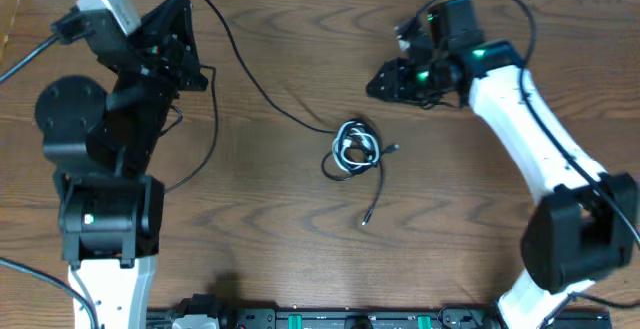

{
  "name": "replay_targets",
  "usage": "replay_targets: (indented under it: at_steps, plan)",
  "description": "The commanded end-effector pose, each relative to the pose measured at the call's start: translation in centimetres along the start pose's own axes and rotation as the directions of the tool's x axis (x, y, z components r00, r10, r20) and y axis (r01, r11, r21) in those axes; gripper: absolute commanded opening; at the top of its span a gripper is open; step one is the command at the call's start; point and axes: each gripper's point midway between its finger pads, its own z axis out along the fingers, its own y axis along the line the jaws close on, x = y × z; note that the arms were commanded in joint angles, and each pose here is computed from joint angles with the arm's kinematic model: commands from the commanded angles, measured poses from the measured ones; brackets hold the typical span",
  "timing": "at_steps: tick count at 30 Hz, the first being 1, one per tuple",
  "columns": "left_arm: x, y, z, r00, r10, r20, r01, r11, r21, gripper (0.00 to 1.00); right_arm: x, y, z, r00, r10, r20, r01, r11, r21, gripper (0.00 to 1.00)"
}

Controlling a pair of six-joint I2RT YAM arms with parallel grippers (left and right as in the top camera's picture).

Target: Untangle cables

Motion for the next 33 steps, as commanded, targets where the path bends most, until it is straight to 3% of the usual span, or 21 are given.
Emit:
replay_targets:
  at_steps: [1,8,19,33]
  plan:
    - [-1.1,-1.5,-0.4,0.999,-0.04,0.026,0.039,0.998,0.046,0.08,0.4,0.8,1.5,0.999,0.042,-0.029,-0.042,0.999,-0.015,0.43]
    - [-0.8,-2.1,-0.2,0.999,-0.044,0.02,0.043,0.997,0.064,0.08,1.7,1.2,4.2,0.996,0.04,-0.08,-0.041,0.999,-0.009,0.45]
    - [0.9,-1.0,0.7,0.997,-0.06,-0.04,0.061,0.998,0.033,0.08,3.5,1.4,10.0,0.974,0.171,-0.147,-0.171,0.985,0.009,0.48]
    - [1.3,-0.8,1.0,0.996,-0.064,-0.054,0.065,0.998,0.025,0.08,4.0,0.4,15.4,0.971,0.2,-0.129,-0.196,0.98,0.038,0.48]
